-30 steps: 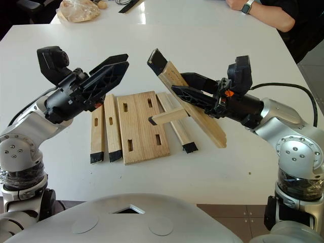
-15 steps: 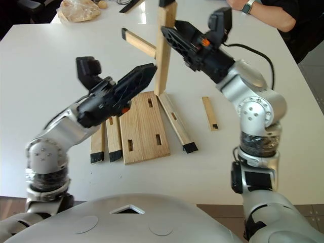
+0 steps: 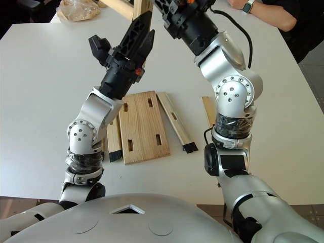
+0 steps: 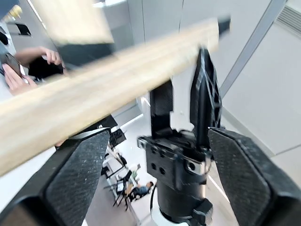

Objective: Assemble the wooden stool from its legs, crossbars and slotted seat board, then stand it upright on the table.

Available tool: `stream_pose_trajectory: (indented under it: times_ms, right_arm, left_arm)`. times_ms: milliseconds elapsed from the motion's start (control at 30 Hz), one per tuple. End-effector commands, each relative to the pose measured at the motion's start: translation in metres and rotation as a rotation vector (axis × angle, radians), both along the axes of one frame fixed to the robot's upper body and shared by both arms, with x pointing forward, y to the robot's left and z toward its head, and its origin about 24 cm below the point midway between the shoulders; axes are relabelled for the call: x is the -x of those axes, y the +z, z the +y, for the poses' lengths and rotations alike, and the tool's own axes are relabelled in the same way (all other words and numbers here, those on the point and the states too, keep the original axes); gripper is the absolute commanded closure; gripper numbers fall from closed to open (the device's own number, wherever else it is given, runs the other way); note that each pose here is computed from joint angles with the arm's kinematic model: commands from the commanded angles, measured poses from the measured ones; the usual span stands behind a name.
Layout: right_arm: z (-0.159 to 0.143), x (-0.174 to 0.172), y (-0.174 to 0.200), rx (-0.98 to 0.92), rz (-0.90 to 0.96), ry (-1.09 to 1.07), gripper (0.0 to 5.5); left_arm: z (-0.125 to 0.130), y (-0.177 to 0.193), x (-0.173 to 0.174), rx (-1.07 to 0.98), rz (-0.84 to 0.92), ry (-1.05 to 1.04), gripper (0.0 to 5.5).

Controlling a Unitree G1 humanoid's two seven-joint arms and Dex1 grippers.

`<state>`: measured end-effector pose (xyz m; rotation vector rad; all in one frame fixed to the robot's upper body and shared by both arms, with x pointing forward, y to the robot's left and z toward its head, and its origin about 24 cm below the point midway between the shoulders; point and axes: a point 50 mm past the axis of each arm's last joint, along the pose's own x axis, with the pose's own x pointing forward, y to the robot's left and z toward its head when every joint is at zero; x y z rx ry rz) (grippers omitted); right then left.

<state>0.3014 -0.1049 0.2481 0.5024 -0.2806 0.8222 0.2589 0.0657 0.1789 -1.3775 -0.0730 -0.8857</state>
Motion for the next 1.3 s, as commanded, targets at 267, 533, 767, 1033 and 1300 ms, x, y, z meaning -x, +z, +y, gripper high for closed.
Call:
stream_pose_trajectory:
  times_ms: [267, 533, 767, 1033, 1300]
  right_arm:
    - [-0.003, 0.013, -0.003, -0.184, 0.152, 0.055, 3.43]
    - [0.006, 0.031, -0.030, -0.192, 0.306, 0.170, 3.43]
    - [0.006, 0.038, -0.034, -0.193, 0.342, 0.236, 3.43]
    - [0.010, 0.048, -0.032, -0.175, 0.312, 0.311, 3.43]
    - [0.003, 0.056, -0.038, -0.159, 0.312, 0.341, 3.43]
  left_arm:
    - [0.012, 0.008, -0.013, 0.195, 0.032, 0.096, 1.70]
    - [0.030, 0.023, -0.023, 0.199, -0.047, 0.159, 1.70]
    - [0.039, 0.029, -0.023, 0.085, -0.162, 0.140, 1.70]
    - [0.025, 0.006, -0.014, -0.085, -0.164, -0.001, 1.70]
    - [0.045, 0.015, -0.018, -0.078, -0.189, 0.033, 1.70]
